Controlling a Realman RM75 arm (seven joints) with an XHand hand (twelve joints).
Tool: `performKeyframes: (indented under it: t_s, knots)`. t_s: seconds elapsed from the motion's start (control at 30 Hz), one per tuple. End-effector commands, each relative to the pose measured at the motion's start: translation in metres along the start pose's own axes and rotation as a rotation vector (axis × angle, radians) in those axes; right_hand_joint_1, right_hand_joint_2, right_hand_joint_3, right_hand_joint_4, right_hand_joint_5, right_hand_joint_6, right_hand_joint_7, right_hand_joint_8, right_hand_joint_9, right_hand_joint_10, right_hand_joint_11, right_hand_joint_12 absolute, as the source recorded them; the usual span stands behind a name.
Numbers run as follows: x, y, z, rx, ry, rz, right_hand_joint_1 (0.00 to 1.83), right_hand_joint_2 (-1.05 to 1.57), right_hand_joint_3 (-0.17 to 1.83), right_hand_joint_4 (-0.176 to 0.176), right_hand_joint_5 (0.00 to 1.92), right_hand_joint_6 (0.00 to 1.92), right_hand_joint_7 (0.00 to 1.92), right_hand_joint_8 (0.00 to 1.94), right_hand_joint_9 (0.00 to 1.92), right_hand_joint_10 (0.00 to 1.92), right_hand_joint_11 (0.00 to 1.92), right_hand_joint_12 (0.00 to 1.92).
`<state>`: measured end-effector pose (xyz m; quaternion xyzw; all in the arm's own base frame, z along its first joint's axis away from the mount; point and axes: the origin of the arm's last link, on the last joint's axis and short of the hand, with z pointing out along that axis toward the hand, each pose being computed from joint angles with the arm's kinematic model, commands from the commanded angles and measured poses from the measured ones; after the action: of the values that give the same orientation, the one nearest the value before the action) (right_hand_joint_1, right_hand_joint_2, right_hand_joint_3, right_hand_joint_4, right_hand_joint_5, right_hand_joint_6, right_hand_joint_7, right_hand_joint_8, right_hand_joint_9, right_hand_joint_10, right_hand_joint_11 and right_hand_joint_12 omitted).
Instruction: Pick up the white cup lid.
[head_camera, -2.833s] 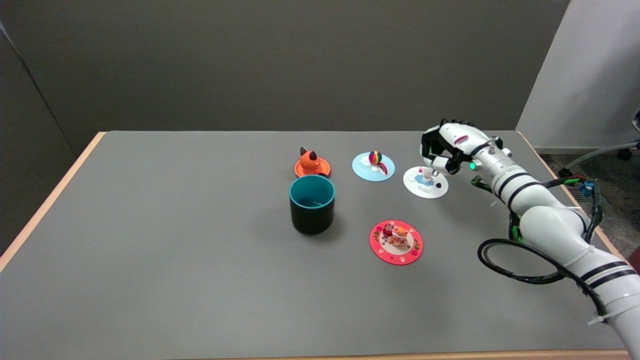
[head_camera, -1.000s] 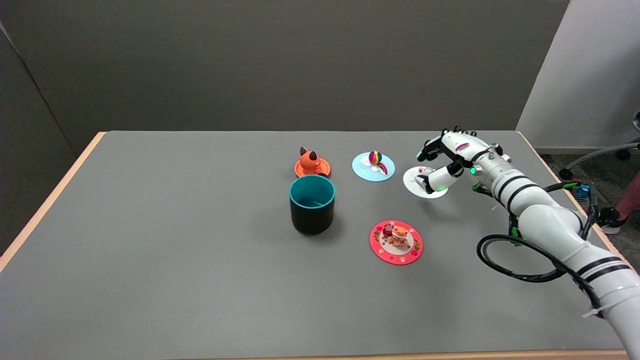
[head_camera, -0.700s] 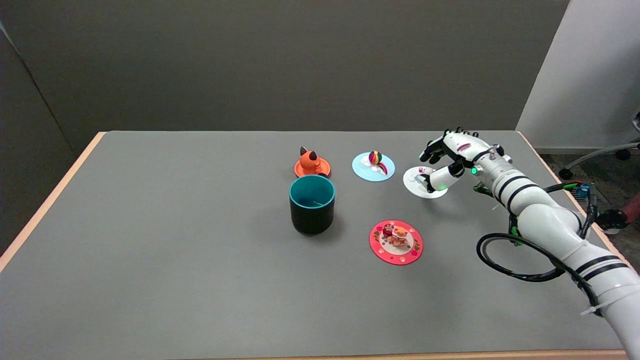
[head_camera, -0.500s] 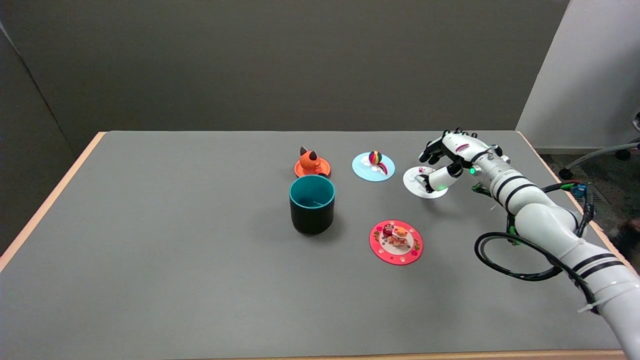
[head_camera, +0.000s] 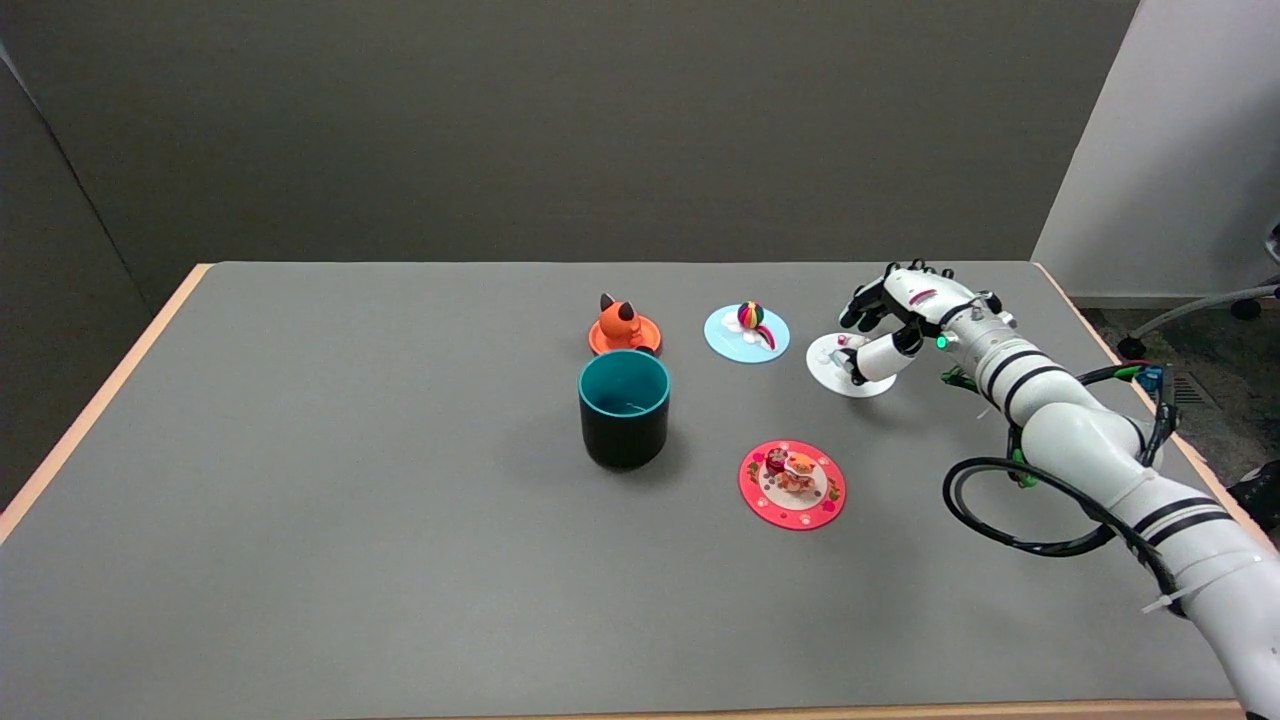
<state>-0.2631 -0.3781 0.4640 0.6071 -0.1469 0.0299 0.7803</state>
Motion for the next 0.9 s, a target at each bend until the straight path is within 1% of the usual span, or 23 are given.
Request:
performKeyframes:
  t_s: [0.03, 0.4, 0.7, 0.9]
  knots:
    - [0.0008, 0.0034, 0.0070, -0.007, -0.029, -0.107, 0.83, 0.50, 1.00, 0.029, 0.82, 0.36, 0.93, 0.24, 0.60, 0.18, 0.14, 0.16]
    - [-0.0004, 0.0100, 0.0064, -0.011, -0.053, -0.145, 0.84, 0.51, 1.01, 0.044, 0.82, 0.37, 0.92, 0.24, 0.60, 0.18, 0.15, 0.16]
    - [-0.0078, 0.0112, 0.0044, -0.015, -0.067, -0.143, 0.85, 0.51, 1.01, 0.048, 0.82, 0.37, 0.92, 0.23, 0.60, 0.18, 0.15, 0.16]
    - [-0.0033, 0.0097, 0.0053, -0.010, -0.056, -0.148, 0.86, 0.53, 0.97, 0.050, 0.84, 0.36, 0.96, 0.26, 0.64, 0.19, 0.15, 0.17]
